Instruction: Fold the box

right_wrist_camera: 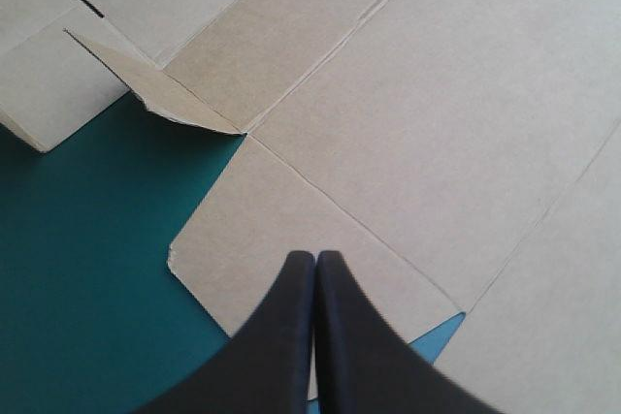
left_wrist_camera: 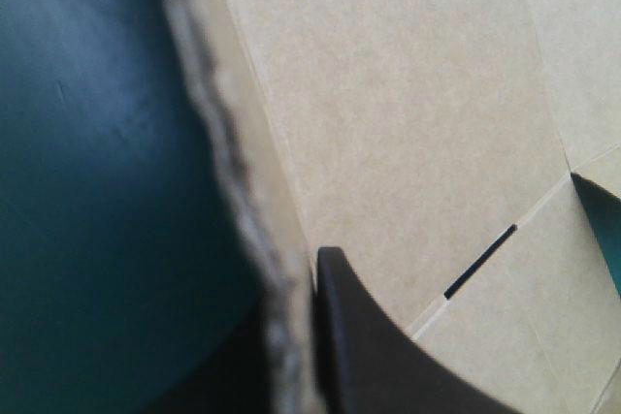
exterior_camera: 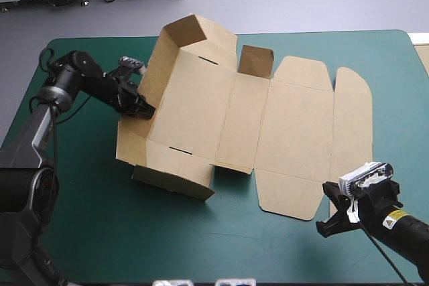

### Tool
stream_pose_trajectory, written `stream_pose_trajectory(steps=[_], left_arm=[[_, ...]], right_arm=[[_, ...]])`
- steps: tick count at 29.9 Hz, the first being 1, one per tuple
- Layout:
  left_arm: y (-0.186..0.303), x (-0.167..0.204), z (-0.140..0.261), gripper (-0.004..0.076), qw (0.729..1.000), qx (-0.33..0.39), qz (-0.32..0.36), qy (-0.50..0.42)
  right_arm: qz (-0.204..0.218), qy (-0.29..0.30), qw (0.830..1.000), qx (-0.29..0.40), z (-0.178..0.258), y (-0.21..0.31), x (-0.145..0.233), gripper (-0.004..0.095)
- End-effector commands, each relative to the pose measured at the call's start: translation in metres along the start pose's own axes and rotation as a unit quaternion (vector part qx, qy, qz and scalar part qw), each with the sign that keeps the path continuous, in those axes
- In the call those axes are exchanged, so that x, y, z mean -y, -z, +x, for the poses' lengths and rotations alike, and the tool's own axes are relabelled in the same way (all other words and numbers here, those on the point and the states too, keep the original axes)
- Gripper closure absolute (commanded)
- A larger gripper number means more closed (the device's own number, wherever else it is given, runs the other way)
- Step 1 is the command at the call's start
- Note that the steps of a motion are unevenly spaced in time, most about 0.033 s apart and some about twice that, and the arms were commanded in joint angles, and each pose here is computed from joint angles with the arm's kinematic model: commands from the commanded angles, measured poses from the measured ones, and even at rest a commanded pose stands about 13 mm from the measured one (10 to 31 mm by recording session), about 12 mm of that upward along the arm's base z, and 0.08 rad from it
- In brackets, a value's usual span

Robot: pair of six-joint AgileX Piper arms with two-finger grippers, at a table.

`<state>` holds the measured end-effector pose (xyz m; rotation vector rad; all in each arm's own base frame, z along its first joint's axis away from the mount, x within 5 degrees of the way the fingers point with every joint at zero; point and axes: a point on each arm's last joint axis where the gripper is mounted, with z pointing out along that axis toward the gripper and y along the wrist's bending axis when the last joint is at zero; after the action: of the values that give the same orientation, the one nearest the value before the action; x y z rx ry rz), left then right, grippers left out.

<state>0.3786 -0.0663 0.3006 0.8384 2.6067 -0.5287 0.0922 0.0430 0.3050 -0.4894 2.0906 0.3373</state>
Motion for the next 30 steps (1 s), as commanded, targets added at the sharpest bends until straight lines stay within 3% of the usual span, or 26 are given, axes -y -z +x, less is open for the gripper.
stream_pose_trajectory(steps=[1,7,12,17,24,30], left_arm=[[0.052,0.046,-0.031,0.0731,0.991,0.031,-0.058,-0.113],[0.088,0.091,-0.062,0.0732,0.961,0.084,-0.113,-0.237],[0.087,0.121,-0.069,0.0733,0.926,0.069,-0.142,-0.344],[0.078,0.141,-0.075,0.0733,0.898,0.055,-0.192,-0.392],[0.068,0.168,-0.073,0.0733,0.887,0.053,-0.179,-0.422],[0.071,0.178,-0.056,0.0733,0.864,0.063,-0.215,-0.451]], right_arm=[[0.005,-0.01,0.999,0.037,-0.012,0.004,0.001,0.0926],[0.008,-0.04,0.998,0.047,-0.014,0.004,0.001,0.0926],[0.016,-0.057,0.996,0.071,-0.019,0.005,0.003,0.0926],[0.039,-0.071,0.992,0.098,-0.034,0.017,0.006,0.0926],[0.107,-0.076,0.985,0.116,-0.064,0.037,0.017,0.0927],[0.112,-0.061,0.985,0.114,-0.098,0.041,0.021,0.0926]])
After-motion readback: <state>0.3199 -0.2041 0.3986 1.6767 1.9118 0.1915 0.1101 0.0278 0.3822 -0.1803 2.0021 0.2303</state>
